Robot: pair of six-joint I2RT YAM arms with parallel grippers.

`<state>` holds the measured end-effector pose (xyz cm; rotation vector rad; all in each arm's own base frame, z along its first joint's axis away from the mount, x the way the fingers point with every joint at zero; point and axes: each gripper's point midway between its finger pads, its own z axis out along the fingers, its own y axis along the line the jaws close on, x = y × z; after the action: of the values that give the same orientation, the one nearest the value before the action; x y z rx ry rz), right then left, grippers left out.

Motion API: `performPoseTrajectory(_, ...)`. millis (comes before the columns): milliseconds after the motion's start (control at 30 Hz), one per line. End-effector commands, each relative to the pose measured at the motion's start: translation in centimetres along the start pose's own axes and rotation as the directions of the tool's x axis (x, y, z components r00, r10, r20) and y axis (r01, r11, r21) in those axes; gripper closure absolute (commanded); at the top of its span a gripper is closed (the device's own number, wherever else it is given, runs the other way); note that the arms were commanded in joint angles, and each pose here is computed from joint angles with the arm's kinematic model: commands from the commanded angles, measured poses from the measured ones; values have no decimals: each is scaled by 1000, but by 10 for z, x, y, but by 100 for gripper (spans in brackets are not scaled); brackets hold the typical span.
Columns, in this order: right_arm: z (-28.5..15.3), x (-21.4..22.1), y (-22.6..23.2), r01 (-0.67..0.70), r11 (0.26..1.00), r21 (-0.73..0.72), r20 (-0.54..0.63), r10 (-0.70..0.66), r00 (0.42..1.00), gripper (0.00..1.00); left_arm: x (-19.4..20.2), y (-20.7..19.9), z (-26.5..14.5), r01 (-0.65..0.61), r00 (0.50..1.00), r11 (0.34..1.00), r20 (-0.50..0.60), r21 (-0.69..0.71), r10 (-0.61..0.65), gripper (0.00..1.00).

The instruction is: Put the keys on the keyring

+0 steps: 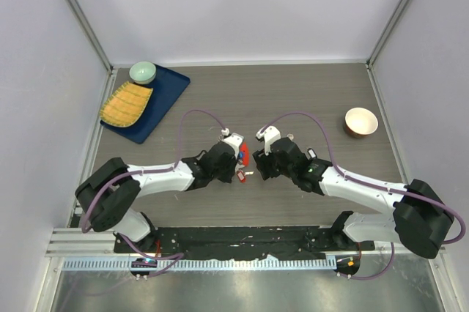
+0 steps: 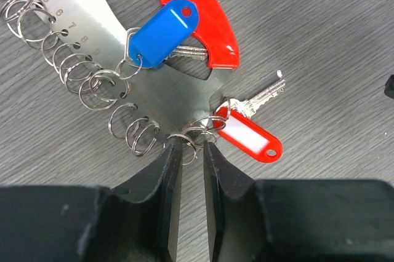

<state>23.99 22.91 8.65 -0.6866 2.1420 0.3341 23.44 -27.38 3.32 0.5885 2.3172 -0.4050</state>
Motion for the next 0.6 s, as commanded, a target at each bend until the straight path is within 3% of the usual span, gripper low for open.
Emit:
performPoseTrajectory(0, 0, -20, 2, -23, 1000, -6, 60, 23, 998, 37, -3, -6, 0, -43, 999, 999, -29, 9, 43, 77)
performPoseTrajectory(367, 2, -20, 4, -22, 1000, -14, 55, 23, 998, 37, 7, -3, 0, -51, 996, 998, -77, -31, 49, 77)
performPoseTrajectory(567, 0, -20, 3, -22, 1000, -11, 58, 23, 998, 37, -8, -12, -8, -48, 999, 998, -12, -50, 48, 66)
